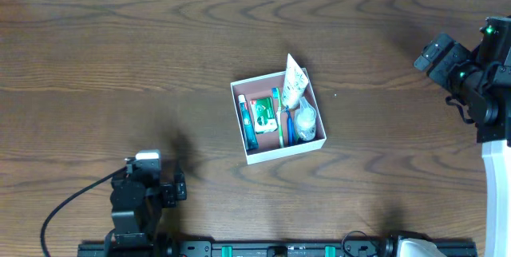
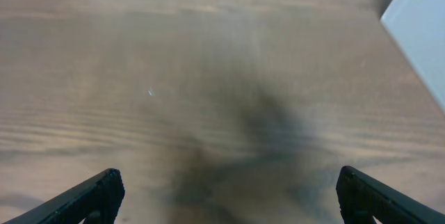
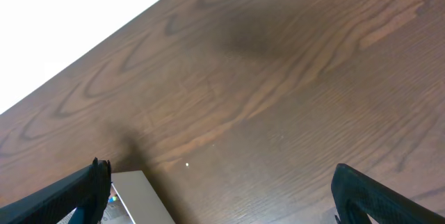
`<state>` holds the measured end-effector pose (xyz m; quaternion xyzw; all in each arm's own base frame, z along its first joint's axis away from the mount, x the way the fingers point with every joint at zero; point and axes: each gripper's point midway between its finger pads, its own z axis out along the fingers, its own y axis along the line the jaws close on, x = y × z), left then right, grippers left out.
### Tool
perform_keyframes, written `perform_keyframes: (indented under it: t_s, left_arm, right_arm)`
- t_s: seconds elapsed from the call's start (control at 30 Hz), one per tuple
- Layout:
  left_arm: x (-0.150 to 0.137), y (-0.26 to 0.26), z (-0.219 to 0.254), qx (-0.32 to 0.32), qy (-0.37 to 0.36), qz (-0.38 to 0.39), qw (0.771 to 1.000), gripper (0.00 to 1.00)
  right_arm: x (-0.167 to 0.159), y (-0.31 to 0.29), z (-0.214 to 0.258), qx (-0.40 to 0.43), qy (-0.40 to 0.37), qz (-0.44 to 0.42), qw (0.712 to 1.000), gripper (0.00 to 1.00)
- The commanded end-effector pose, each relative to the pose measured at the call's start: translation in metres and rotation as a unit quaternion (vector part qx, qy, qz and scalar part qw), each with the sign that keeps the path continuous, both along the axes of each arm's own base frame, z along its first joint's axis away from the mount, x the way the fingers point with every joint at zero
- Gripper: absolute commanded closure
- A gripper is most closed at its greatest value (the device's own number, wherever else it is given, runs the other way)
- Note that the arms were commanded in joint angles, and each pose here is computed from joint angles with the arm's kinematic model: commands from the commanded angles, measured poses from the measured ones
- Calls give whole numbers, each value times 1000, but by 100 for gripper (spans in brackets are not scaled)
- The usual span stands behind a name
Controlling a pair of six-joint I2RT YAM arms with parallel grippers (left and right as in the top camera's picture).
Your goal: Pack container
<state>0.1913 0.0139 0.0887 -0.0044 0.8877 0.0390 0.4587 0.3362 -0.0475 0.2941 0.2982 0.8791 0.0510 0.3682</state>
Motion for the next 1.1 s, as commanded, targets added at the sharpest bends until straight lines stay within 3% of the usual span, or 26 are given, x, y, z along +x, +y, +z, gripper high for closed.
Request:
perform_keyframes:
  t_s: [0.0,1.07]
  left_arm:
    - [0,-2,-8,-4,-2,-4,1000,2]
    - [0,-2,-19,-3,1,-5,1000,2]
  right_arm:
    - [1,-2,4,3,-6,-6,1000,1]
    - [1,-2,4,3,-6,-6,1000,1]
